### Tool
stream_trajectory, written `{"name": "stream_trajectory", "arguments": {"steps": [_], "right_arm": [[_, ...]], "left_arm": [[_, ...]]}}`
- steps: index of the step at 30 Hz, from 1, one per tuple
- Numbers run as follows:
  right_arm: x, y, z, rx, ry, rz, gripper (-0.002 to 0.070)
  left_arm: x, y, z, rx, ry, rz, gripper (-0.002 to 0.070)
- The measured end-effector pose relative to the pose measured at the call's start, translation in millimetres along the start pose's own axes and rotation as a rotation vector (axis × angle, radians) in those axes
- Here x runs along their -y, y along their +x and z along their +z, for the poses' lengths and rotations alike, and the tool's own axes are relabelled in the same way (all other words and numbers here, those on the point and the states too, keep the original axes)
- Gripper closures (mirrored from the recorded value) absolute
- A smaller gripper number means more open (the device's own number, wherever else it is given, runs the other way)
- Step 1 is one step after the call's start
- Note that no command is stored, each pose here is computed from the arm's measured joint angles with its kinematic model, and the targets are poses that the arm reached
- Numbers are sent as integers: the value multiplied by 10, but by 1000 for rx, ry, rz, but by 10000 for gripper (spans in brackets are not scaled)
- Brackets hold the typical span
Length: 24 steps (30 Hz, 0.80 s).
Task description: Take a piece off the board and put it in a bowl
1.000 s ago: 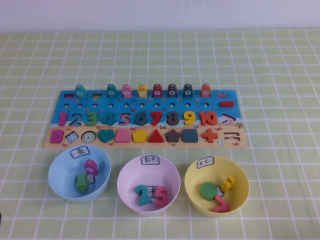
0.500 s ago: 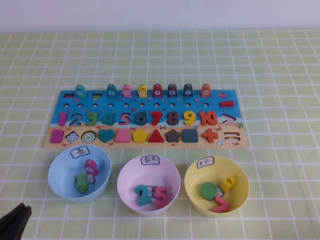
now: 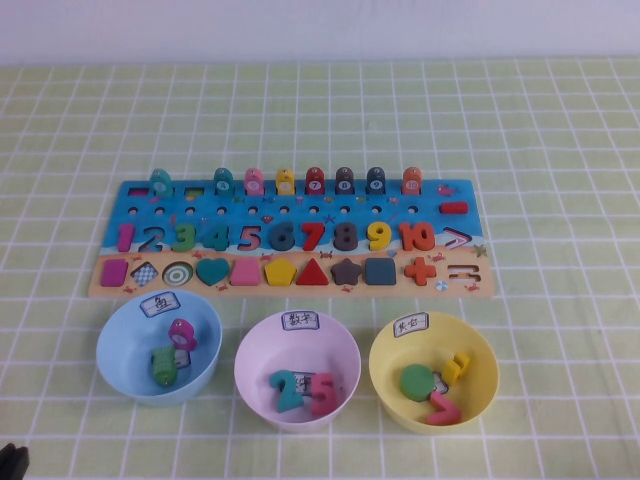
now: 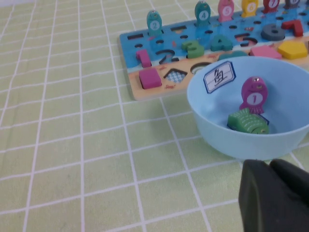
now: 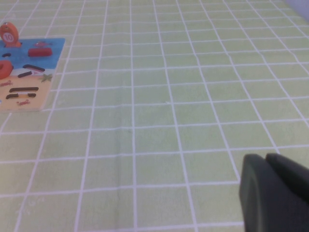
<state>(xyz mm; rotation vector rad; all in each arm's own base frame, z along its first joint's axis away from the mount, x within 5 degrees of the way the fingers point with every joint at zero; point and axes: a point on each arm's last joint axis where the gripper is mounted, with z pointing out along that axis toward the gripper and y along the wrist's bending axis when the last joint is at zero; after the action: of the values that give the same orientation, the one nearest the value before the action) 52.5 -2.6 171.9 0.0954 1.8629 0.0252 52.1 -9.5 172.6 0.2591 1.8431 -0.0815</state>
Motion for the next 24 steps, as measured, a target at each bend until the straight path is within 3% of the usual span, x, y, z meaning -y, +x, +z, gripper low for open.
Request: {"name": "stream_trajectory", "arguments": {"steps": [24], "right_arm": [[0, 0, 0, 0, 0, 0, 694]], "left_arm": [[1, 9, 0, -10, 1, 15, 678]]}}
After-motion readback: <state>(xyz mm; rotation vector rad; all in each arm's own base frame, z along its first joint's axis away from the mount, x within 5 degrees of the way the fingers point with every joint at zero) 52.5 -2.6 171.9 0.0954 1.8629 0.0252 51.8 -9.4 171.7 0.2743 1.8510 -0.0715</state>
